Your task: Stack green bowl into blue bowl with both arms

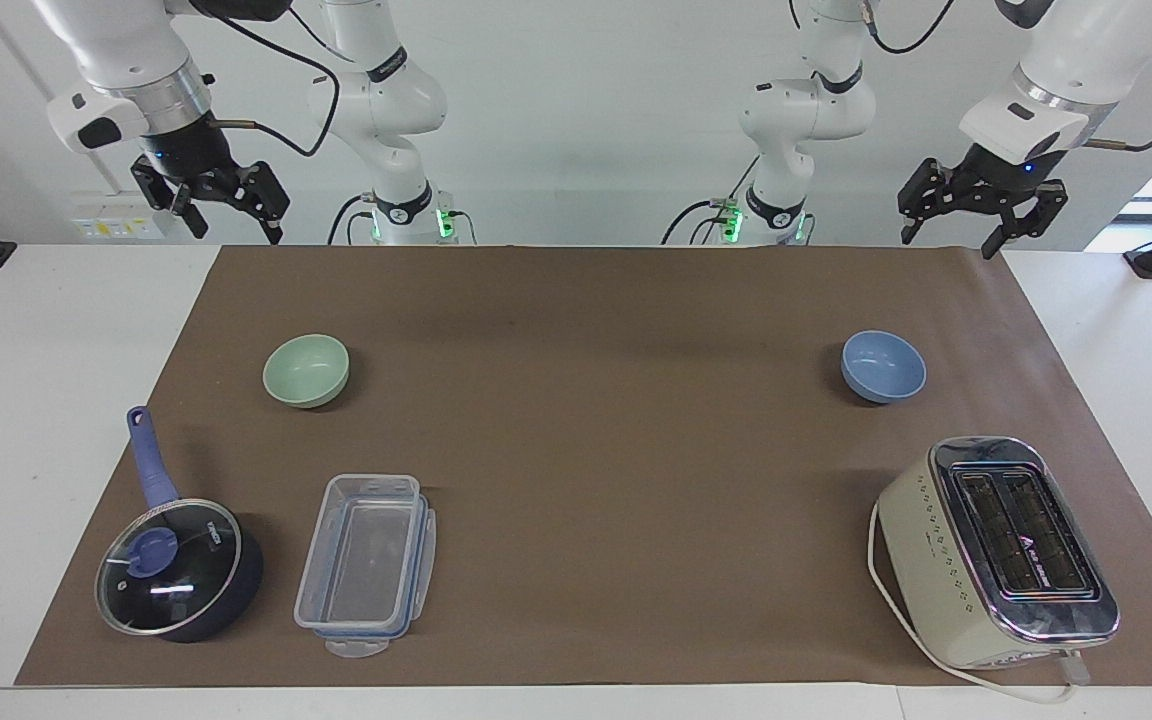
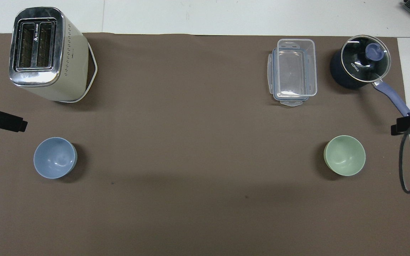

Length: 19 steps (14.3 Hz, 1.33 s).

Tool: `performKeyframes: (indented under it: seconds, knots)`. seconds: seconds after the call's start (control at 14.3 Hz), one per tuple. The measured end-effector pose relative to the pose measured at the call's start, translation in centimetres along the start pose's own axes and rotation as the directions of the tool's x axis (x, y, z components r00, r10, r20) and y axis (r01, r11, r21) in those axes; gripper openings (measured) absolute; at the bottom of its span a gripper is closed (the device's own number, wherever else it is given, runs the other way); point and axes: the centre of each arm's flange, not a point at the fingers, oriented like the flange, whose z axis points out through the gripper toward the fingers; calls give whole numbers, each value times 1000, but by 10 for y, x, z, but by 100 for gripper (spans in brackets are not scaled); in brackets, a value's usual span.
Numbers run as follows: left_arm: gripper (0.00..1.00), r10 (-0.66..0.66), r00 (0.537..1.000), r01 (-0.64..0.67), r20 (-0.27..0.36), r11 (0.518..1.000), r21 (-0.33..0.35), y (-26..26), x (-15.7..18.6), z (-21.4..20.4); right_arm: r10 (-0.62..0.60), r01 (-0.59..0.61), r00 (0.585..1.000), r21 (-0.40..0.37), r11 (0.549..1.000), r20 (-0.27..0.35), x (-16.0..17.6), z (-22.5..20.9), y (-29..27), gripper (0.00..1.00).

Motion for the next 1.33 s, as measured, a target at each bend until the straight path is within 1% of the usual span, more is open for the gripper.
performKeyframes:
  seconds: [1.33]
  knots:
    - [100, -2, 1000, 2, 9, 1000, -2, -1, -1, 1, 0, 0, 1000, 0, 1000, 3, -3, 1, 0, 100]
